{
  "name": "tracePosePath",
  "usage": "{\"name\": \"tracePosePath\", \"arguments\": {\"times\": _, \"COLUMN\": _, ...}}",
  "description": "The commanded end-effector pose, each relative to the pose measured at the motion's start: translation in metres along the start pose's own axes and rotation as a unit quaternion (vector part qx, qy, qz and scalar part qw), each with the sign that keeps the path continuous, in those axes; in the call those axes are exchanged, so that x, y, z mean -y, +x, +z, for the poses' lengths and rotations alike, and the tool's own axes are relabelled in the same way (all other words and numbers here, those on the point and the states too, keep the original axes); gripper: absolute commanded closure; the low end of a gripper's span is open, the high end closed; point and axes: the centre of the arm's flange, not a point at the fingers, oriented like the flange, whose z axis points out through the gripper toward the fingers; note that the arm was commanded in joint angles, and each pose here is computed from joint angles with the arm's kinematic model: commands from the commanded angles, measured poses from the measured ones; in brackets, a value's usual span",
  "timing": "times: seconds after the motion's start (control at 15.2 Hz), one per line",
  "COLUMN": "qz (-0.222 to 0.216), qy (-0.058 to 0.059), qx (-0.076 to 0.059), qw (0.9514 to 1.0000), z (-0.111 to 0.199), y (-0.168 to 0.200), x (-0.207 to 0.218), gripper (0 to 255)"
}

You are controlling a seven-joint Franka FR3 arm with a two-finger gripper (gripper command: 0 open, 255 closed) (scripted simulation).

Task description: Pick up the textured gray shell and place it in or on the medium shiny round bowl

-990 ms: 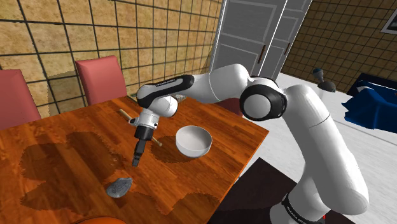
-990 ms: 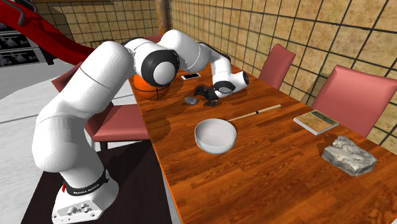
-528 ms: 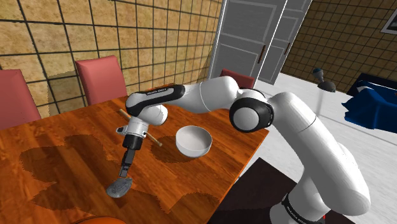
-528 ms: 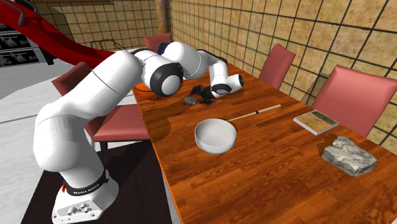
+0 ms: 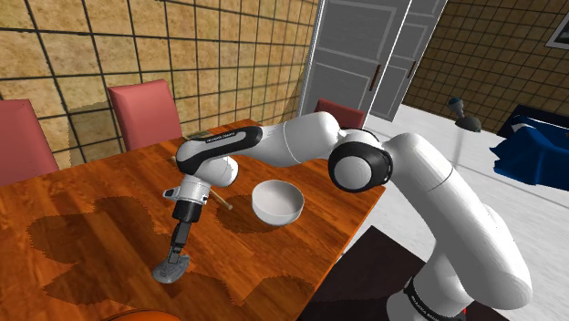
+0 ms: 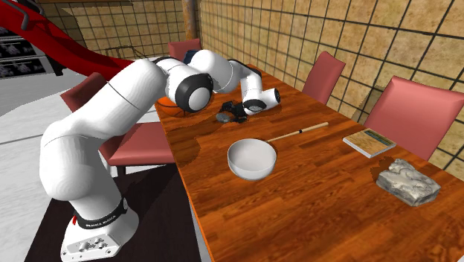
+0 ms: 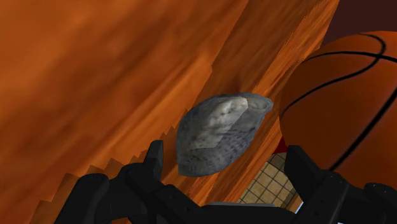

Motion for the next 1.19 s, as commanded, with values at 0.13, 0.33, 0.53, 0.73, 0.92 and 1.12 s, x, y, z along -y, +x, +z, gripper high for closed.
{"name": "tracePosePath", "arguments": {"times": 0.13, "qz": 0.0, "qy": 0.001, "qx": 0.001, "qw": 1.0, "z": 0.002, "y": 0.0, "x": 0.0, "gripper": 0}}
{"name": "tracePosePath", "arguments": {"times": 0.33, "qz": 0.0, "qy": 0.001, "qx": 0.001, "qw": 1.0, "z": 0.002, "y": -0.001, "x": 0.0, "gripper": 255}}
{"name": "tracePosePath", "arguments": {"times": 0.53, "qz": 0.0, "qy": 0.001, "qx": 0.001, "qw": 1.0, "z": 0.003, "y": -0.001, "x": -0.001, "gripper": 255}}
{"name": "tracePosePath", "arguments": {"times": 0.73, "qz": 0.0, "qy": 0.001, "qx": 0.001, "qw": 1.0, "z": 0.003, "y": -0.003, "x": 0.0, "gripper": 255}}
{"name": "tracePosePath", "arguments": {"times": 0.92, "qz": 0.0, "qy": 0.001, "qx": 0.001, "qw": 1.0, "z": -0.004, "y": 0.003, "x": 0.008, "gripper": 255}}
{"name": "tracePosePath", "arguments": {"times": 1.12, "qz": 0.0, "qy": 0.001, "qx": 0.001, "qw": 1.0, "z": -0.013, "y": 0.008, "x": 0.02, "gripper": 255}}
